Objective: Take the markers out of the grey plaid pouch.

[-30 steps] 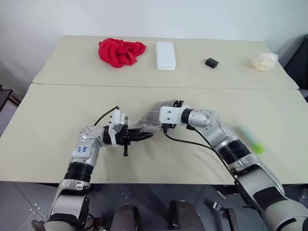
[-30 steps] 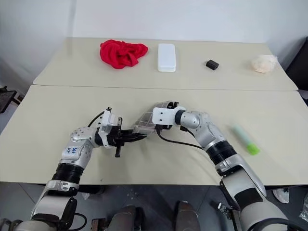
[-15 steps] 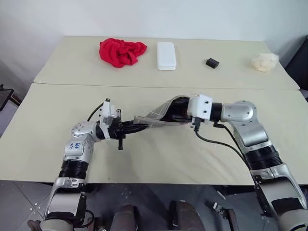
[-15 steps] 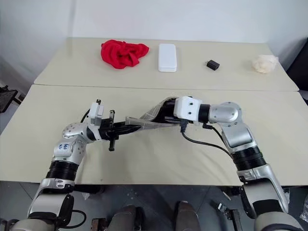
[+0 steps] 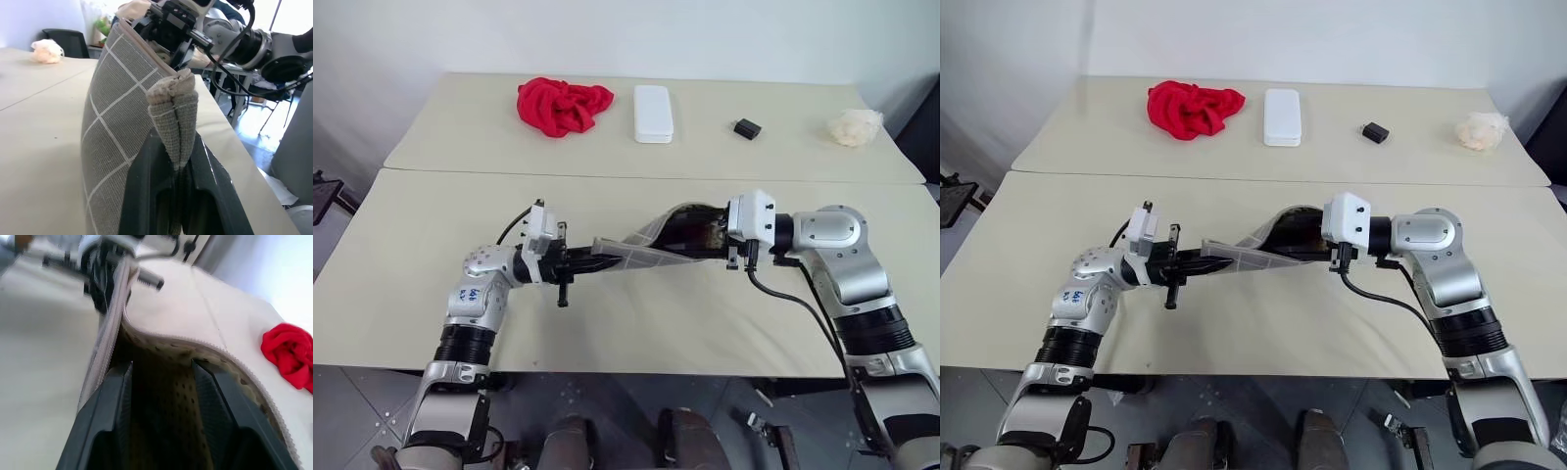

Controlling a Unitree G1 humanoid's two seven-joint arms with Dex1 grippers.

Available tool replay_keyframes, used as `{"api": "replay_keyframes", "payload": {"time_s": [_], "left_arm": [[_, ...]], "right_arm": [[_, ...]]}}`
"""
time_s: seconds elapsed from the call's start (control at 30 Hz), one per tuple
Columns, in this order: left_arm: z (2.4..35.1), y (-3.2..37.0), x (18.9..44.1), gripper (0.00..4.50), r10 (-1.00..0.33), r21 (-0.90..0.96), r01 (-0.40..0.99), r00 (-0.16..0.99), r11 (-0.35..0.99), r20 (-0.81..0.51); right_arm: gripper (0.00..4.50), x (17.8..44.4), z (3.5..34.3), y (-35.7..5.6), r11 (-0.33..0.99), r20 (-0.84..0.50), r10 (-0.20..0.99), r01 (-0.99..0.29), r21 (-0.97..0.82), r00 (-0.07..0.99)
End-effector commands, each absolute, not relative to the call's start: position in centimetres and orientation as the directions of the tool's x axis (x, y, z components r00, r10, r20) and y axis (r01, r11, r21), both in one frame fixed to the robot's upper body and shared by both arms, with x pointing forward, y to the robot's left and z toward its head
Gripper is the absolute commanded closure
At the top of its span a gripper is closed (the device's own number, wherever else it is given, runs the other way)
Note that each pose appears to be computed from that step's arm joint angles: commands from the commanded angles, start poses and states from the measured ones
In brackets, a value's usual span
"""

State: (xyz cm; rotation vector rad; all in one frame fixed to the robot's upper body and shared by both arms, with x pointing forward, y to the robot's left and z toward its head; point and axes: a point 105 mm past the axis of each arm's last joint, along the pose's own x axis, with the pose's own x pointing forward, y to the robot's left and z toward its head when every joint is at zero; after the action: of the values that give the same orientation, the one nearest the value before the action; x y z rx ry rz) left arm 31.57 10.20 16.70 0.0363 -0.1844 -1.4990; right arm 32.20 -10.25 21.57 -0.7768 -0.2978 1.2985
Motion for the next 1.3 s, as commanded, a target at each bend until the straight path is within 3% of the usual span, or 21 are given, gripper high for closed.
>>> {"api": "replay_keyframes", "payload": {"time_s": [0.03,0.13,0.27,0.37,0.47,0.67,0.83,1.3], "left_arm": [[17.0,11.9,31.7,4.50,-0.990,0.154,0.980,0.113,0.126,0.090],[16.9,11.6,31.5,4.50,-0.991,0.155,0.981,0.103,0.116,0.088],[16.8,11.3,31.3,4.50,-0.992,0.154,0.983,0.090,0.103,0.087],[16.8,11.3,31.2,4.50,-0.992,0.153,0.983,0.088,0.101,0.086],[16.7,11.2,31.2,4.50,-0.993,0.150,0.984,0.086,0.098,0.086],[16.6,11.1,31.1,4.50,-0.993,0.146,0.985,0.083,0.094,0.083],[16.5,11.0,31.1,4.50,-0.994,0.142,0.986,0.076,0.086,0.078],[16.3,9.8,30.8,4.50,-0.996,0.147,0.988,0.027,0.039,0.082]], "right_arm": [[2.89,32.5,21.2,-10.8,0.048,-0.302,0.887,-0.719,-0.694,0.351],[2.89,33.0,20.8,-9.9,0.098,-0.287,0.877,-0.727,-0.679,0.386],[1.66,33.1,20.0,-9.8,0.118,-0.331,0.850,-0.760,-0.639,0.410],[0.67,32.5,20.8,-9.2,0.103,-0.286,0.877,-0.732,-0.673,0.386],[0.67,31.6,21.4,-9.1,0.102,-0.244,0.911,-0.754,-0.649,0.333],[0.67,32.4,22.0,-9.8,0.093,-0.278,0.876,-0.703,-0.705,0.394],[0.67,33.1,22.0,-10.0,-0.010,-0.460,0.762,-0.702,-0.712,0.455],[0.67,34.4,20.5,-7.7,-0.103,-0.636,0.584,-0.731,-0.675,0.505]]}}
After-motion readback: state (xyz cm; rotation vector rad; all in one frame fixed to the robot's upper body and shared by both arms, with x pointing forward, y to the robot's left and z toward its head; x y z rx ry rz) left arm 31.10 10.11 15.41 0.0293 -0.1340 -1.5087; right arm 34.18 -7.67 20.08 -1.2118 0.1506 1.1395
